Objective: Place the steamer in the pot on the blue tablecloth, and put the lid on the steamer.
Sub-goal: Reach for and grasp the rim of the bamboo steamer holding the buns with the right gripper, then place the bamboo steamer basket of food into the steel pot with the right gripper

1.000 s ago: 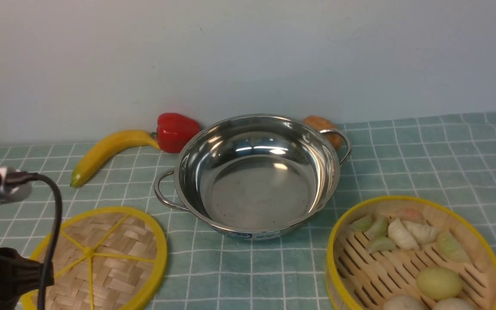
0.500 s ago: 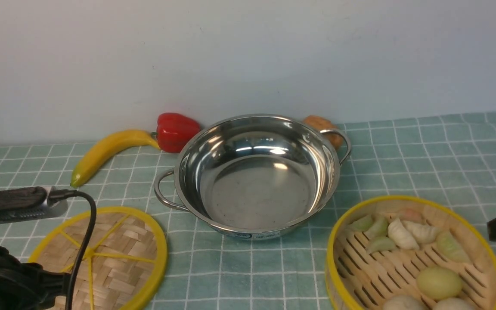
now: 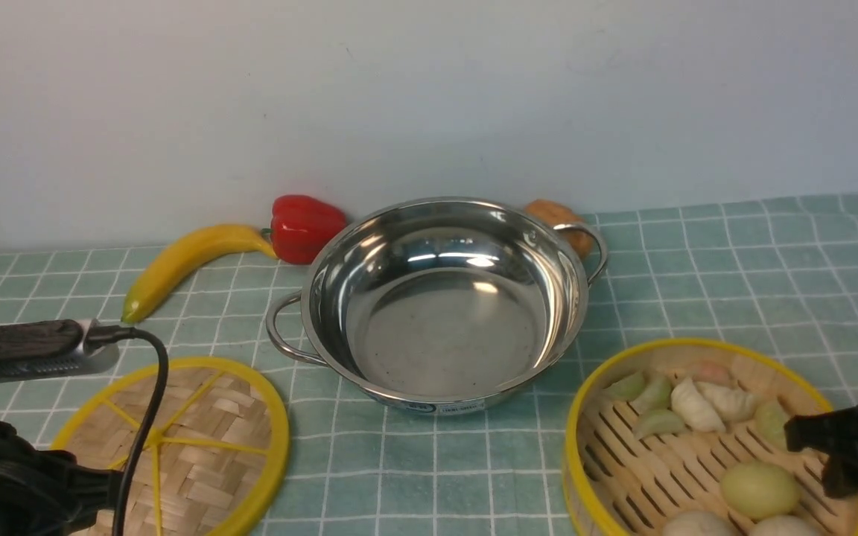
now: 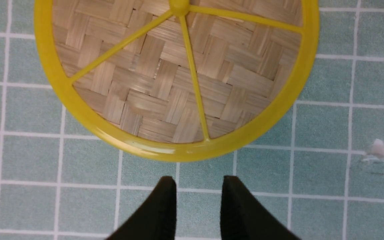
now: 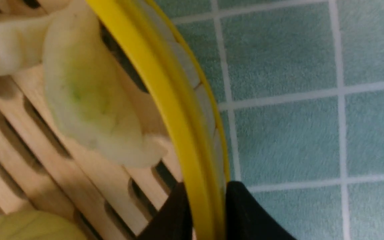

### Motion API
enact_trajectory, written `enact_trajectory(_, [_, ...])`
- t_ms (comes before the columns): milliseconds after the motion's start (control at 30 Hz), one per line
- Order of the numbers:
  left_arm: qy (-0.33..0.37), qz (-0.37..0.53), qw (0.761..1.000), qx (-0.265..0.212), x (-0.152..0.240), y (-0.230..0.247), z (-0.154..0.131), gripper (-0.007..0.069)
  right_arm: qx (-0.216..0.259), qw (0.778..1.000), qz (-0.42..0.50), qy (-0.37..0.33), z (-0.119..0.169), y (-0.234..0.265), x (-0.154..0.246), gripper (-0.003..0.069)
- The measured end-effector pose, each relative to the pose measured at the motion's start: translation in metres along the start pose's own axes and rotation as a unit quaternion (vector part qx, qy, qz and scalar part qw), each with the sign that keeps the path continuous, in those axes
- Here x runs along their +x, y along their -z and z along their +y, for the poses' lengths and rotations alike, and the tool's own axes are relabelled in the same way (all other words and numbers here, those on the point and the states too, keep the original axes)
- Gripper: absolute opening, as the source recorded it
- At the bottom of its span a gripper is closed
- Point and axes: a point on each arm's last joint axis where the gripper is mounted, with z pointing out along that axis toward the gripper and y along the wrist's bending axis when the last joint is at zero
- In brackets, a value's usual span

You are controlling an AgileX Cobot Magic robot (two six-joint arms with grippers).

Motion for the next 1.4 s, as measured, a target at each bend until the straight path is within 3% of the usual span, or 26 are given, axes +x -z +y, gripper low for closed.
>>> enact_trajectory(67, [0.000, 0.000, 1.000, 0.000, 0.000, 0.000, 0.000, 0.0190, 0.003, 1.000, 0.003, 0.001, 0.000, 0.000, 0.000, 0.0062])
enact_trajectory(333, [0.000, -0.002, 1.000, 0.000, 0.000, 0.000, 0.000, 0.0202, 0.022, 0.999, 0.047, 0.017, -0.002, 0.034, 0.007, 0.0058])
enact_trajectory(533, [0.000, -0.011, 1.000, 0.000, -0.002, 0.000, 0.000, 0.0201, -0.006, 0.999, -0.024, 0.032, 0.009, 0.118, -0.013, 0.0058])
enact_trajectory(700, [0.000, -0.013, 1.000, 0.000, -0.002, 0.000, 0.000, 0.0201, -0.033, 0.995, -0.072, 0.054, 0.027, 0.152, -0.036, 0.0058])
enact_trajectory(867, [-0.001, -0.022, 1.000, 0.000, -0.004, 0.000, 0.000, 0.0201, -0.064, 0.988, -0.097, 0.103, 0.084, 0.157, -0.076, 0.0057])
enact_trajectory(900, [-0.002, -0.022, 1.000, 0.000, -0.004, 0.000, 0.000, 0.0201, -0.074, 0.985, -0.096, 0.121, 0.117, 0.145, -0.095, 0.0057])
enact_trajectory(967, [-0.003, -0.022, 1.000, 0.000, -0.004, 0.000, 0.000, 0.0201, -0.078, 0.984, -0.096, 0.129, 0.130, 0.140, -0.102, 0.0057])
enact_trajectory(1167, [-0.004, -0.023, 1.000, 0.000, -0.004, 0.000, 0.000, 0.0201, -0.097, 0.975, -0.101, 0.173, 0.220, 0.086, -0.147, 0.0057])
enact_trajectory(1400, [-0.007, -0.032, 0.999, 0.000, -0.006, 0.000, 0.000, 0.0201, -0.102, 0.973, -0.117, 0.170, 0.254, 0.033, -0.172, 0.0057])
